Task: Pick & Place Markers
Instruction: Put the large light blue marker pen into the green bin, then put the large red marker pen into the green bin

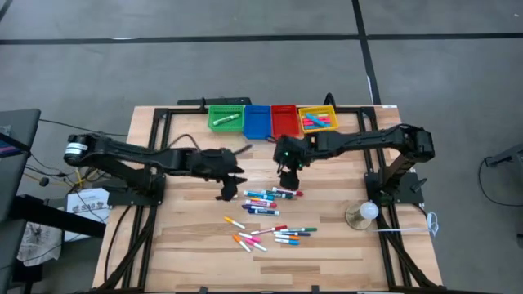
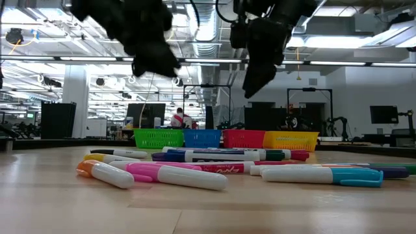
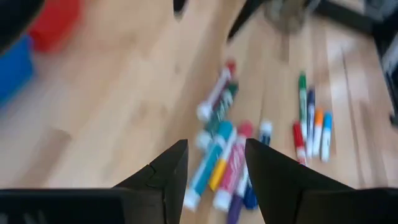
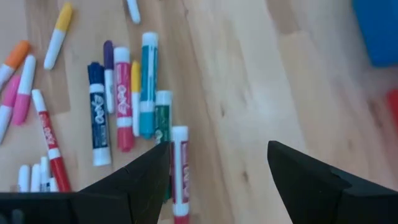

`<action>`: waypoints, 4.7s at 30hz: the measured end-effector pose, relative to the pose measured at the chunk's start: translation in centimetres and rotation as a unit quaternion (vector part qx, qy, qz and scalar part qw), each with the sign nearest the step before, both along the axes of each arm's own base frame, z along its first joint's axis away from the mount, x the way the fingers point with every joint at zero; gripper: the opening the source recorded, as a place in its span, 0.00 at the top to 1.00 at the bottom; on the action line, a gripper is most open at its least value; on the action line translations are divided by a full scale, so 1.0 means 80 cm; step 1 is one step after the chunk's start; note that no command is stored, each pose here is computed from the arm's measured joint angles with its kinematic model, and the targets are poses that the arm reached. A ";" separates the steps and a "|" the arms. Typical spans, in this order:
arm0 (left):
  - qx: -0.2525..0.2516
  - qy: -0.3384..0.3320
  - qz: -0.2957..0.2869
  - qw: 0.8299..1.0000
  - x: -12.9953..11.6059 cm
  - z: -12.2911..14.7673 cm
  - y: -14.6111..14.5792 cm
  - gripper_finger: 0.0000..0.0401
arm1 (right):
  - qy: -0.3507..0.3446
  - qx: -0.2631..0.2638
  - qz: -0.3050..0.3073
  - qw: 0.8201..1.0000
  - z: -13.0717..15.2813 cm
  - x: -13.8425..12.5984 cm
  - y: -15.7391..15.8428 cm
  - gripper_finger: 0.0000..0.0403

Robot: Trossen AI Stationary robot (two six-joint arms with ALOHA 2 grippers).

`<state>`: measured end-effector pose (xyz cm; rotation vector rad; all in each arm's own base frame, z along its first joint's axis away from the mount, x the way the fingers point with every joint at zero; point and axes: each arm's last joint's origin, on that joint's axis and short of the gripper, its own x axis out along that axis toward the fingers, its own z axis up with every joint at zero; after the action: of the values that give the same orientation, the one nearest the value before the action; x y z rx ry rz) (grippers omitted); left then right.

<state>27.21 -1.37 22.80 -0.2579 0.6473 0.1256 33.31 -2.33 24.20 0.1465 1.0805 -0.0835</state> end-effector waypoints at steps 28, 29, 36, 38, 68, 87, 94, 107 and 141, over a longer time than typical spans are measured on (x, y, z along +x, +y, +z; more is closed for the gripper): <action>0.056 0.111 -0.158 0.980 0.038 -0.095 0.013 0.60 | 0.005 -0.061 -0.040 0.997 -0.012 -0.003 0.044 0.35; 0.055 0.115 -0.158 0.979 0.039 -0.098 0.013 0.60 | 0.005 -0.063 -0.037 0.997 -0.012 -0.003 0.044 0.35; 0.054 0.124 -0.160 0.978 0.042 -0.108 0.012 0.60 | 0.015 -0.074 -0.020 0.997 -0.013 -0.005 0.040 0.35; 0.060 0.126 -0.168 0.976 0.041 -0.109 0.010 0.60 | 0.015 -0.080 -0.012 0.997 -0.013 -0.005 0.040 0.35; 0.170 0.138 -0.234 0.947 0.045 -0.124 0.004 0.60 | -0.070 -0.008 -0.156 0.985 0.002 0.012 0.010 0.35; 0.167 0.138 -0.247 0.945 0.047 -0.131 0.002 0.82 | -0.072 -0.002 -0.167 0.983 0.002 0.012 0.009 0.35; 0.212 0.112 -0.202 0.950 0.043 -0.099 0.006 0.83 | -0.073 -0.002 -0.172 0.982 0.002 0.012 0.005 0.35; 0.373 0.123 0.081 0.916 -0.018 0.009 0.084 0.83 | -0.073 -0.002 -0.172 0.982 0.002 0.012 0.006 0.35; 0.394 0.288 0.132 0.863 -0.063 -0.038 0.251 0.41 | -0.083 0.018 -0.182 0.980 0.003 0.014 0.014 0.35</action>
<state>22.20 18.68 19.76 0.5147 1.0952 0.7357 34.43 -1.22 24.47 0.3772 0.8785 -0.3752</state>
